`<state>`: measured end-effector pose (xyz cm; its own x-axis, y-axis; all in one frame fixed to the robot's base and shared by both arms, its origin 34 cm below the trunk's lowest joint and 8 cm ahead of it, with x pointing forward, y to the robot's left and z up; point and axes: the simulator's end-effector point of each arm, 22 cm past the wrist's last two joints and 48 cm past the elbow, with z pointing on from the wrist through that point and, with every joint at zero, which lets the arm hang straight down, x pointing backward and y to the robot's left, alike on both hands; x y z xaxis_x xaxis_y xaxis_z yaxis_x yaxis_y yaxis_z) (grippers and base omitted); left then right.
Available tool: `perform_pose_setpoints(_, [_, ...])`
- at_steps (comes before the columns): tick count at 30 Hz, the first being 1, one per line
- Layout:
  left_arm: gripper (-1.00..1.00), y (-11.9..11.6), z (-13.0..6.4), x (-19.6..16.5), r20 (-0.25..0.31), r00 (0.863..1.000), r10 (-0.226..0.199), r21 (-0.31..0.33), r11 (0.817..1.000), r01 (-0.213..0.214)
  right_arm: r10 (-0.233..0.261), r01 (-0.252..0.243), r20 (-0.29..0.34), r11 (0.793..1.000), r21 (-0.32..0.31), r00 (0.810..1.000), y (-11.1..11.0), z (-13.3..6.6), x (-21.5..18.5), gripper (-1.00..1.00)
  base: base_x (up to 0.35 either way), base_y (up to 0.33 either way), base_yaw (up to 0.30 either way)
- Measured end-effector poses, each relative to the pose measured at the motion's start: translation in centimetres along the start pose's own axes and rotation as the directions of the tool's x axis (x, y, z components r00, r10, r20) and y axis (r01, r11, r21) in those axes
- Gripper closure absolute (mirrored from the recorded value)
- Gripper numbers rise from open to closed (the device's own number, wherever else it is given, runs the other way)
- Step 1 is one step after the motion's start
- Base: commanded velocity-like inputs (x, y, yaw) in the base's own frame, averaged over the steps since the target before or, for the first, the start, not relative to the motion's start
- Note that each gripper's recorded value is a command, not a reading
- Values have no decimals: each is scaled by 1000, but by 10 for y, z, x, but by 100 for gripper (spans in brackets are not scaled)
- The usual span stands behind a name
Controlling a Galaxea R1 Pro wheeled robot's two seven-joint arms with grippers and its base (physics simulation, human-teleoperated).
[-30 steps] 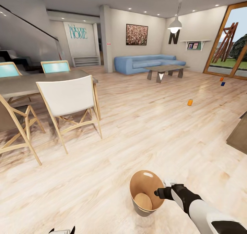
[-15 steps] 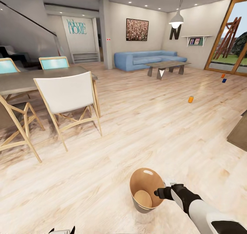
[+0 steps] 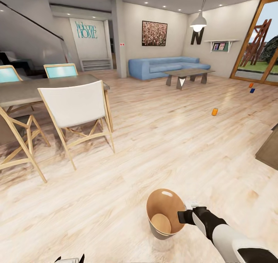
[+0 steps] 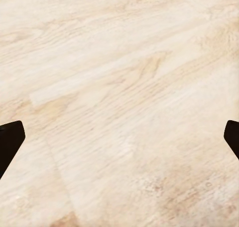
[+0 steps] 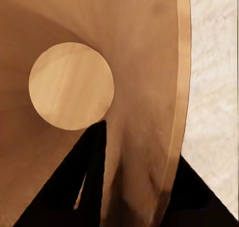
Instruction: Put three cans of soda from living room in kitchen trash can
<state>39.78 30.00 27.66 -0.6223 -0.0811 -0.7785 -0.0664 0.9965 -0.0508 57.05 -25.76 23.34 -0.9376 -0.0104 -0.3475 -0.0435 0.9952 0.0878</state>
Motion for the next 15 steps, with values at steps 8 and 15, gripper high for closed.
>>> perform_pose_setpoints(8, [-100, -1, 0, -5, 12, 1000, 0, 2, 1000, 0, -5, 5, 12, 1000, -3, 1000, 2, -5, -5, 100, 0, 0, 0])
perform_pose_setpoints(15, [-100, -1, -2, -18, 41, 999, -1, 4, 1000, 1, -20, 20, 40, 1000, 2, 999, 1, -16, -16, 100, 0, 0, 0])
